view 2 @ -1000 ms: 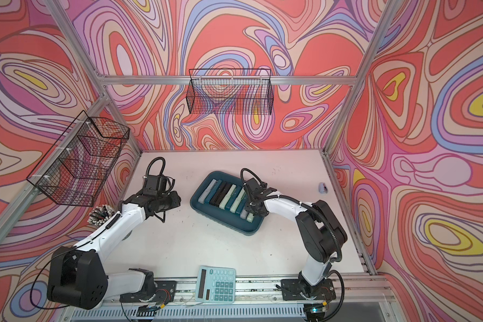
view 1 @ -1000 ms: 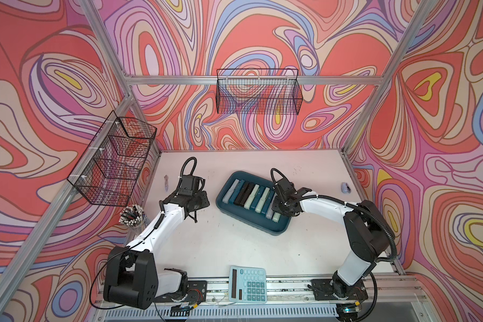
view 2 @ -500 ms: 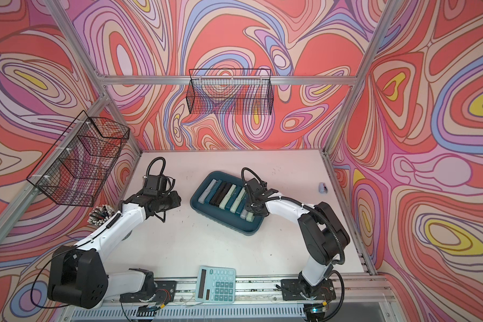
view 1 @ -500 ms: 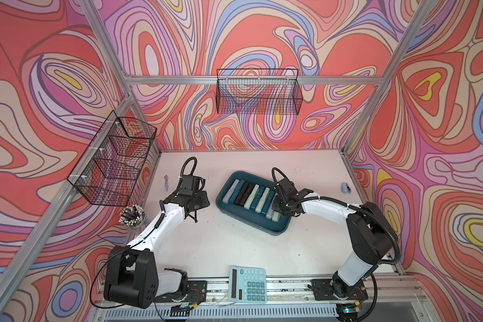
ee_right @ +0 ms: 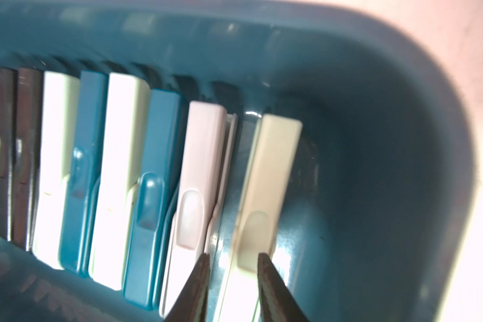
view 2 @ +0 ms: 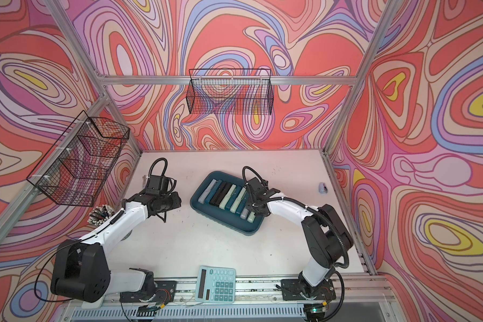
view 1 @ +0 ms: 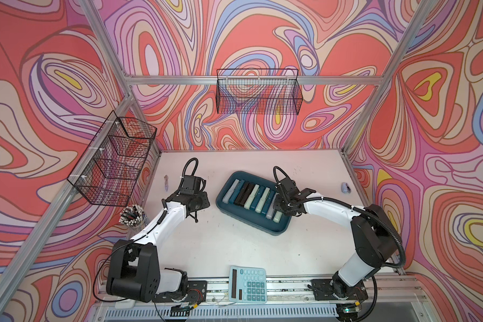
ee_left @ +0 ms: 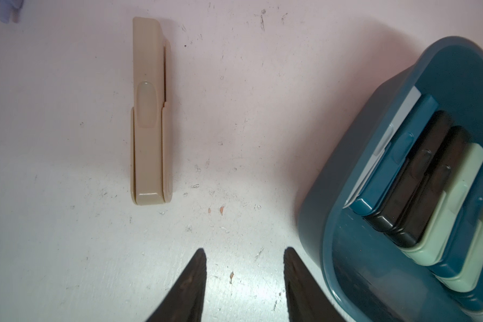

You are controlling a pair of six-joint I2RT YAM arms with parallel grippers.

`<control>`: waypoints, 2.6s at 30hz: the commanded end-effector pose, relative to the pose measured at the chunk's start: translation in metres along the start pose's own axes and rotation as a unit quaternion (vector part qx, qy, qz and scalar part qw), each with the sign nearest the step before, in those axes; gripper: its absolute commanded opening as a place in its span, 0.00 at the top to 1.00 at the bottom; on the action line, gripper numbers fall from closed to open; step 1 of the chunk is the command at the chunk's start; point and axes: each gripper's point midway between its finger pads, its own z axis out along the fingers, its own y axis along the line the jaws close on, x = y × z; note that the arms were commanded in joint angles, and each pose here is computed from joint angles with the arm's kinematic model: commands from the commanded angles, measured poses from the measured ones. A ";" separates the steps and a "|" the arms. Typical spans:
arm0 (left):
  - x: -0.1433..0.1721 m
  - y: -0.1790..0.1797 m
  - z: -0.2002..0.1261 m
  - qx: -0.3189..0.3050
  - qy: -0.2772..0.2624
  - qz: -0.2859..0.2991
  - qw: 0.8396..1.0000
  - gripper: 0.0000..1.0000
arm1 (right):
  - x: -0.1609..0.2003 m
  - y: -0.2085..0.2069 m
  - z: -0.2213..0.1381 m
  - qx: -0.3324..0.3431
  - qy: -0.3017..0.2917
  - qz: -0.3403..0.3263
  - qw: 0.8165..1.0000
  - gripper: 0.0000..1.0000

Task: Put the pruning pliers into the storage box
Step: Adjust the pruning pliers in the storage box, then pick up the pruning pliers from the center of the board.

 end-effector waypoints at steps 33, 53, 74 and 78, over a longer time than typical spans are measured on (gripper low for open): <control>-0.039 0.068 0.049 -0.121 0.042 -0.030 0.991 0.35 | -0.065 -0.010 -0.049 -0.050 -0.096 0.014 0.994 0.61; -0.029 0.073 0.070 -0.122 0.075 -0.027 0.989 0.65 | -0.059 -0.020 -0.038 -0.056 -0.090 0.035 0.994 0.63; -0.026 0.075 0.077 -0.127 0.086 -0.018 0.988 0.70 | -0.060 -0.025 -0.044 -0.052 -0.100 0.041 0.993 0.63; -0.027 0.074 0.076 -0.126 0.085 -0.018 0.988 0.77 | -0.060 -0.025 -0.044 -0.051 -0.099 0.042 0.993 0.63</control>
